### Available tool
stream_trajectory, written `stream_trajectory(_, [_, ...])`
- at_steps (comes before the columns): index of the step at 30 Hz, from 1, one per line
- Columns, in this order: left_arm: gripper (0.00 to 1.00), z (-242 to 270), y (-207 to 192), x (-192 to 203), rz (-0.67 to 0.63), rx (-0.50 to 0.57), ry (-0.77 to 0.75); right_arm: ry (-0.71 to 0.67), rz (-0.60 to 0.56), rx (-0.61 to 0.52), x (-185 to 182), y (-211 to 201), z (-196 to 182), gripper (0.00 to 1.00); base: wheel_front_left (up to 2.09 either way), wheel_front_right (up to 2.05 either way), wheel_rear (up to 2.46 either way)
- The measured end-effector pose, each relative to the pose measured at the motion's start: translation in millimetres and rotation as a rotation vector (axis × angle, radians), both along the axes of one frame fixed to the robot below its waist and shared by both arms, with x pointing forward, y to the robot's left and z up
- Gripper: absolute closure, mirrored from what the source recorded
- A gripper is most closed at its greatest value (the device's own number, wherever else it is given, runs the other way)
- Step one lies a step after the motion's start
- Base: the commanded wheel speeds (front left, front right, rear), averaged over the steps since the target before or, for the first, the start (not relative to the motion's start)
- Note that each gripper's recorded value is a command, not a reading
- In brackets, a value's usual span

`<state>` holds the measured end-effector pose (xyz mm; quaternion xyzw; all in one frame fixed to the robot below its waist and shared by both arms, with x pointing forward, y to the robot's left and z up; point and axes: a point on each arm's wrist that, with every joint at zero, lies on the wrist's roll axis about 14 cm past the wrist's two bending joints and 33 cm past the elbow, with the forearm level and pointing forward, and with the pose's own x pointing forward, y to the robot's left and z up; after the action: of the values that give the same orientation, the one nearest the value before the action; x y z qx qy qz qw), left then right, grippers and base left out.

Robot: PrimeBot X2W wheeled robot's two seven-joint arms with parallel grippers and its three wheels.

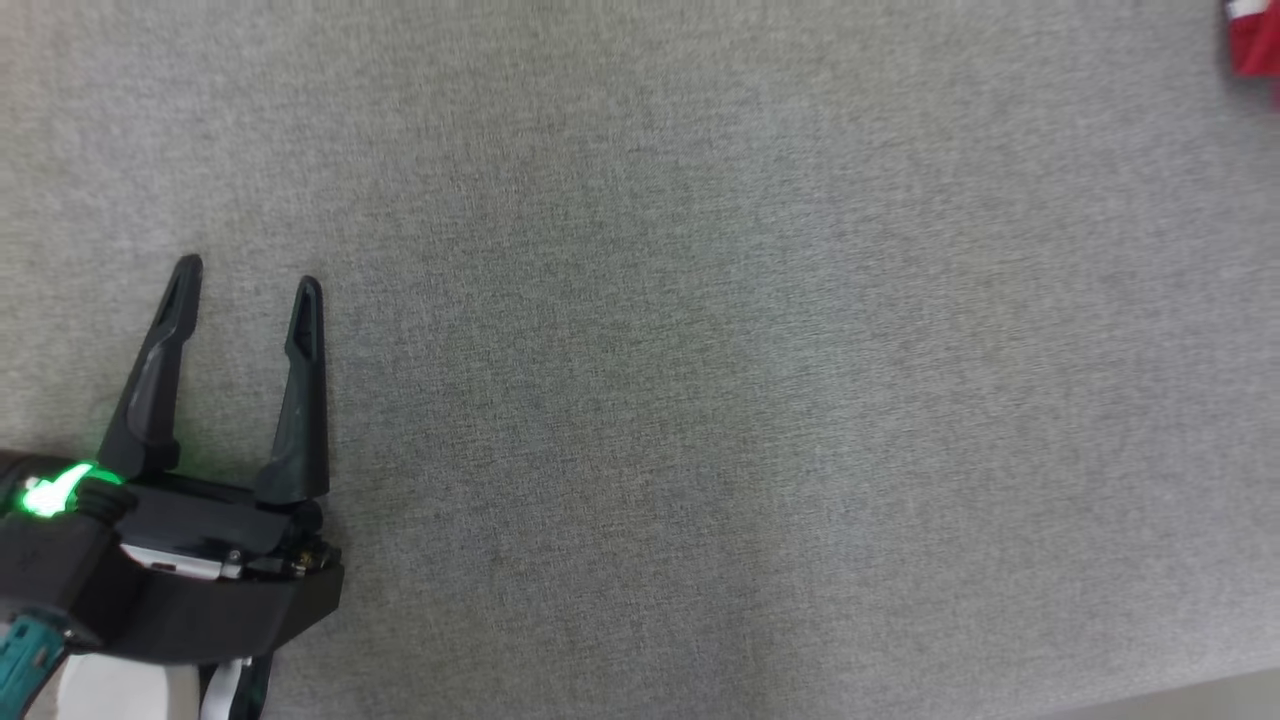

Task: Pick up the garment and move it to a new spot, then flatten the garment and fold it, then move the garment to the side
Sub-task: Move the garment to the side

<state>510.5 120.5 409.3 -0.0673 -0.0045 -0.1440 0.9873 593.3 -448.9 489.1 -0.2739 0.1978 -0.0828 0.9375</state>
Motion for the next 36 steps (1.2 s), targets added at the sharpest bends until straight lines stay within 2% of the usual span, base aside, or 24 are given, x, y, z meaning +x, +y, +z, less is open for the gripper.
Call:
stream_trajectory(5, [0.0, 4.2, 6.2, -5.3, 0.027, 0.001, 0.015, -0.094, 0.104, 0.028, 6.1, 33.3, 18.3, 0.0, 0.0, 0.0, 0.0])
stream_trajectory(10, [0.0, 8.6, 22.3, -26.4, 0.077, 0.019, 0.054, -0.223, 0.219, 0.088, 7.8, 77.3, 52.5, 0.0, 0.0, 0.0, 0.0])
stream_trajectory(16, [0.0, 29.2, 44.2, -55.9, 0.142, 0.039, 0.052, -0.34, 0.345, 0.216, -11.0, 140.6, 76.3, 0.0, 0.0, 0.0, 0.0])
stream_trajectory(24, [0.0, 61.6, 65.6, -101.7, 0.206, 0.056, 0.015, -0.485, 0.429, 0.382, -70.3, 201.4, 104.5, 0.0, 0.0, 0.0, 0.0])
stream_trajectory(30, [0.0, 92.9, 73.6, -125.1, 0.237, 0.046, -0.061, -0.546, 0.402, 0.504, -132.5, 219.1, 95.7, 0.0, 0.0, 0.0, 0.0])
stream_trajectory(36, [0.0, 111.7, 81.0, -144.3, 0.262, 0.04, -0.112, -0.539, 0.378, 0.61, -186.0, 245.0, 68.9, 0.0, 0.0, 0.0, 0.0])
